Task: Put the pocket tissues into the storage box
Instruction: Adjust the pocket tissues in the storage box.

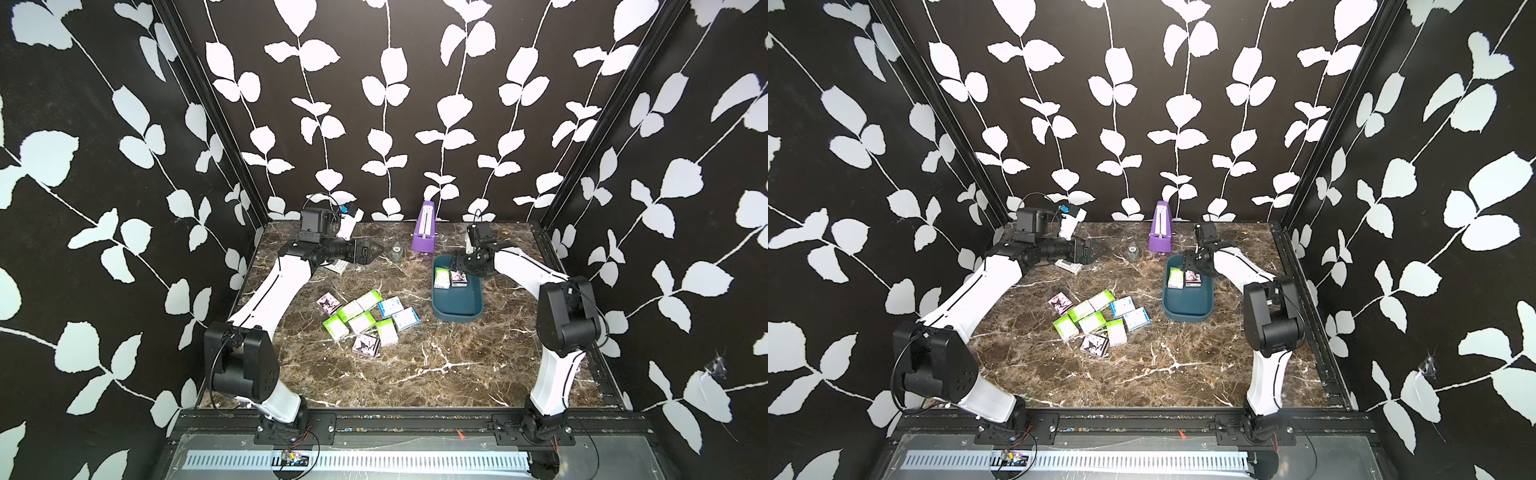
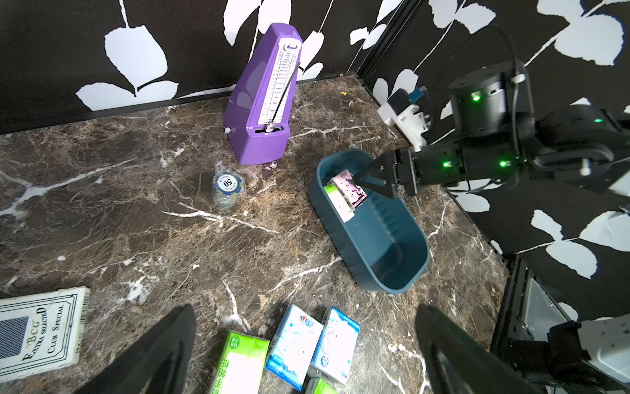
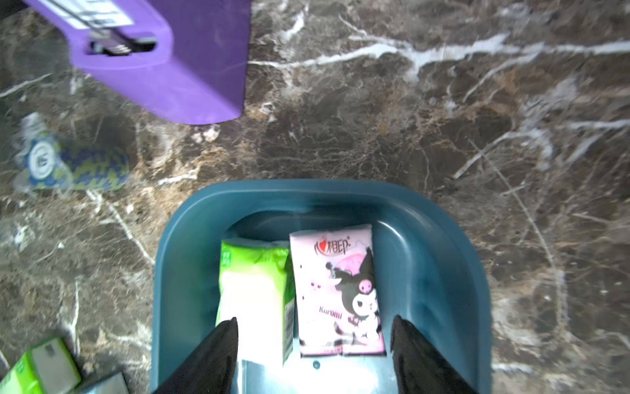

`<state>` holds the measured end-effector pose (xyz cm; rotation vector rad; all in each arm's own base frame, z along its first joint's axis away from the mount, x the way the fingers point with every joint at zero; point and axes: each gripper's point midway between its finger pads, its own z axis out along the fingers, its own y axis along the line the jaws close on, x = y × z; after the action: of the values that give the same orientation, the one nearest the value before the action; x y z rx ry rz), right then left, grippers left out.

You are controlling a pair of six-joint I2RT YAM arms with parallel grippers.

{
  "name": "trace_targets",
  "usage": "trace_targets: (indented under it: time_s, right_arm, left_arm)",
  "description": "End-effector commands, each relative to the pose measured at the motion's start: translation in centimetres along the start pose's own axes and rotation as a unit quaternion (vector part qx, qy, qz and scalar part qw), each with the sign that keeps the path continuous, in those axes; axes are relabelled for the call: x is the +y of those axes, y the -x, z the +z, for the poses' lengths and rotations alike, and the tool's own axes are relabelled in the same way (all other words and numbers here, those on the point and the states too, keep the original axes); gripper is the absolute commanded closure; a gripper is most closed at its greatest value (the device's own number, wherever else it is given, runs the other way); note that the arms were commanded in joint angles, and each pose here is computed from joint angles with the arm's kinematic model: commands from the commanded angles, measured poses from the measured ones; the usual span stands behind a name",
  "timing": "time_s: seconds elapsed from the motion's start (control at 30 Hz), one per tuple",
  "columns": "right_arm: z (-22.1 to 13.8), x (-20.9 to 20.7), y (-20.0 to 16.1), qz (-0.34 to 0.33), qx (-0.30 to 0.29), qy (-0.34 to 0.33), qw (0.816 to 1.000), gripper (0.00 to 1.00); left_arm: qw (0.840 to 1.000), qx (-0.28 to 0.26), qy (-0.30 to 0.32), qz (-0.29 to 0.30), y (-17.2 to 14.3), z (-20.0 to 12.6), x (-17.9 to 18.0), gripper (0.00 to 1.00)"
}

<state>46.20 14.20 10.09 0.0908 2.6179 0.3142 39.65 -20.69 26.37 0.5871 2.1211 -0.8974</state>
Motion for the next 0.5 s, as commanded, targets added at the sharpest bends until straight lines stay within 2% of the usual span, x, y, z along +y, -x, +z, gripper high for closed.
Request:
trace_targets:
  time_s: [0.0,0.2,0.33,0.47]
  right_arm:
    - [-1.0,-0.4,-2.5,-0.036,0.032,-0.011,0.999,0.31]
    - [-1.3,0.5,-6.5,-0.104,0.072,-0.042,0.991,0.39]
    - [0.0,1.0,-8.5,-0.109,0.095,-0.048,0.988,0.46]
    - [1.2,1.2,-8.9,-0.100,0.098,-0.052,0.989,0.51]
  left_arm:
    - [1.000,-0.002,-0.004,0.010,0.2,-0.1,-0.4,0.01]
    - [1.000,-0.004,-0.005,0.006,0.1,0.2,-0.2,0.01]
    - [1.000,-0.007,-0.010,0.005,0.3,0.4,-0.3,0.01]
    - [1.000,-0.008,-0.011,0.008,0.7,0.3,-0.4,0.01]
